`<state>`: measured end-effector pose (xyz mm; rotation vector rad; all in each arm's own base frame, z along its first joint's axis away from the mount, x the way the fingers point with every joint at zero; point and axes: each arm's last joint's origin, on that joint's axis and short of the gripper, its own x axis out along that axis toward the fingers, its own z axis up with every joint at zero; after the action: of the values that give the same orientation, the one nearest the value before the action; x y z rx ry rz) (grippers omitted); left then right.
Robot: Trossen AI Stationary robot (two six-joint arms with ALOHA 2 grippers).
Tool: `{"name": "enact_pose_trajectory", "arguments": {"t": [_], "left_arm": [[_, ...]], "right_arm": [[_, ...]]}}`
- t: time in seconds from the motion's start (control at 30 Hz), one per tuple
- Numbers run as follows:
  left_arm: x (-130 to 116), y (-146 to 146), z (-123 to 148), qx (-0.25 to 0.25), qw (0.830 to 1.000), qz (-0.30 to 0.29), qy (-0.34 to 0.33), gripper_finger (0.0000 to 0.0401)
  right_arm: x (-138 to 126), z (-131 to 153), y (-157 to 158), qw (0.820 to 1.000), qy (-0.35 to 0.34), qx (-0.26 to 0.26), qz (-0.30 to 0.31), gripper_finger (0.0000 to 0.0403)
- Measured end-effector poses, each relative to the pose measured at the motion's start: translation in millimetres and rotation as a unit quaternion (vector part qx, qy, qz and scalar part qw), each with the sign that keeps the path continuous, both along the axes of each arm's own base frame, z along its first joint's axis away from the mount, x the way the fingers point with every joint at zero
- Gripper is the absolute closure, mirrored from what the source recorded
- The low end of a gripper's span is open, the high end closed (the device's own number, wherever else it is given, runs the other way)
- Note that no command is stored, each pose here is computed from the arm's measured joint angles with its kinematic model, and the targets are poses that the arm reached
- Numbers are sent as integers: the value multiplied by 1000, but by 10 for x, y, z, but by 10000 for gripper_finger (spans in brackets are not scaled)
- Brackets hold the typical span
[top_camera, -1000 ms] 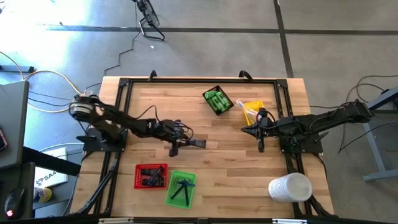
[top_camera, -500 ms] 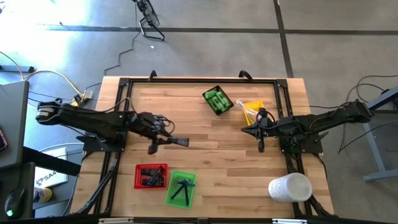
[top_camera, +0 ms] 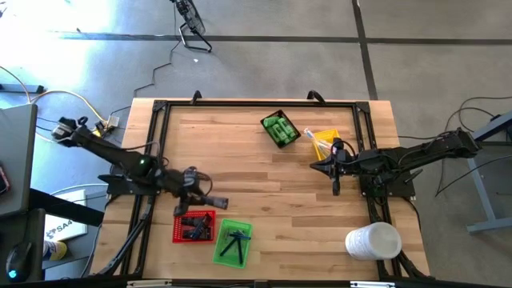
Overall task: Pick & Place Travel size toiletries
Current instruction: Put the shave cream into the red bin
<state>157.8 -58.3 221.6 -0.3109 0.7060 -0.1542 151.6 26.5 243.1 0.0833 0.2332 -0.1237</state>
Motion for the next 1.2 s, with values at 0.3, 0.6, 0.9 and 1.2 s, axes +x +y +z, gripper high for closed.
{"name": "enact_pose_trajectory", "arguments": {"t": [0.3,0.6,0.9,1.2], "left_arm": [[-235,-388,-66,-63,996,-3,62,263],[-477,-605,-98,-106,989,13,101,263],[-526,-582,-142,-106,985,49,130,262],[-536,-578,-152,-104,984,43,141,235]], "right_arm": [[1,4,0,1000,-4,15,-3,399],[1,4,0,1000,-4,15,-4,399],[1,4,1,1000,-4,16,-2,399],[1,3,1,1000,-3,16,-2,399]]}}
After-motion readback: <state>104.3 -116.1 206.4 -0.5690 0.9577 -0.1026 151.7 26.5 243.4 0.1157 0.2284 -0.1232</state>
